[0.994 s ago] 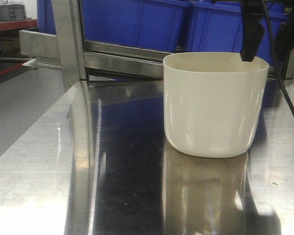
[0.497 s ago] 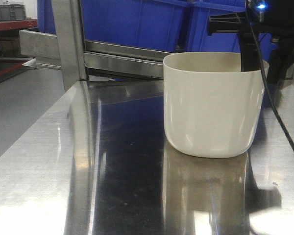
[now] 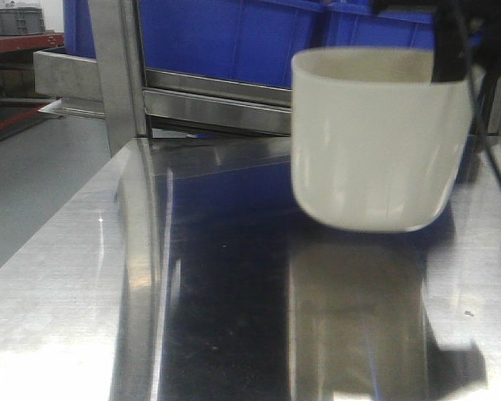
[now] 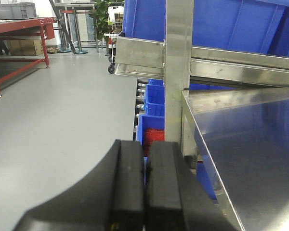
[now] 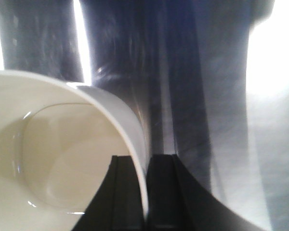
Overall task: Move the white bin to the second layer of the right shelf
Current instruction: 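Raise the held white bin off the table with the right gripper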
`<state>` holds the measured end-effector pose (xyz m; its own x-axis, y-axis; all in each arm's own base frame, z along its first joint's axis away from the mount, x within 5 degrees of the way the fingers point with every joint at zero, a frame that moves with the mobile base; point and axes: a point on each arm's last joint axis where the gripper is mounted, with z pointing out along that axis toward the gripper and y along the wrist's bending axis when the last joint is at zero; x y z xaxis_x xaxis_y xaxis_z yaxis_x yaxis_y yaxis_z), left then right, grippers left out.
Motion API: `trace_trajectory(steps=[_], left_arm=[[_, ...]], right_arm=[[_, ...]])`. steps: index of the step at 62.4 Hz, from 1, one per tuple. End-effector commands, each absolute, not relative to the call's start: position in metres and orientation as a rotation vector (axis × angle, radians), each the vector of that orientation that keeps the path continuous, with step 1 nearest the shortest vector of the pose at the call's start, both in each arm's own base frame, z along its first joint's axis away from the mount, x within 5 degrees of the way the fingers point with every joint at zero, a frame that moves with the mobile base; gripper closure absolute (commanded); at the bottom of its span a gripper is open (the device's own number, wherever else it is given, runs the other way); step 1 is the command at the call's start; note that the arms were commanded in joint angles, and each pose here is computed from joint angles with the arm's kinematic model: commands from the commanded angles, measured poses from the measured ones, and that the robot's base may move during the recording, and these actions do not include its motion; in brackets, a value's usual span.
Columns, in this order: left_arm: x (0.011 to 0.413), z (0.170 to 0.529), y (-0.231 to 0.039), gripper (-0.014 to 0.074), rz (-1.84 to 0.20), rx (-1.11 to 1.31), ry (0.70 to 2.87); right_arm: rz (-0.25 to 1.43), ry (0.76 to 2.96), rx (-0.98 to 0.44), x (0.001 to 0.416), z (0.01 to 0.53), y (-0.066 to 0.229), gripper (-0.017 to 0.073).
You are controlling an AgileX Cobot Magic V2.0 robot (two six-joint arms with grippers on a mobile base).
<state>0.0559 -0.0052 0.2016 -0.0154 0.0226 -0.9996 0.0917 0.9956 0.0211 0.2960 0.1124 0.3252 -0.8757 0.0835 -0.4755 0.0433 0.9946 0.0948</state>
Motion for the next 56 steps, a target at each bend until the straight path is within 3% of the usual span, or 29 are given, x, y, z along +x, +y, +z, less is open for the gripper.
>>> trace_trajectory(steps=[1, 10, 23, 56], left_arm=[[0.056, 0.200, -0.005, 0.0509, -0.064, 0.073, 1.513], [0.056, 0.200, -0.005, 0.0509, -0.064, 0.073, 1.513], [0.056, 0.200, -0.005, 0.0509, -0.064, 0.073, 1.513], [0.056, 0.200, -0.005, 0.0509, -0.064, 0.073, 1.513]], right_arm=[[0.105, 2.499, -0.028, 0.286, 0.359, 0.090, 0.0504], [0.020, 2.471, -0.134, 0.271, 0.358, 0.053, 0.0504], [0.007, 2.336, -0.069, 0.239, 0.351, 0.015, 0.0504], [0.022, 2.106, -0.040, 0.138, 0.330, 0.006, 0.0504]])
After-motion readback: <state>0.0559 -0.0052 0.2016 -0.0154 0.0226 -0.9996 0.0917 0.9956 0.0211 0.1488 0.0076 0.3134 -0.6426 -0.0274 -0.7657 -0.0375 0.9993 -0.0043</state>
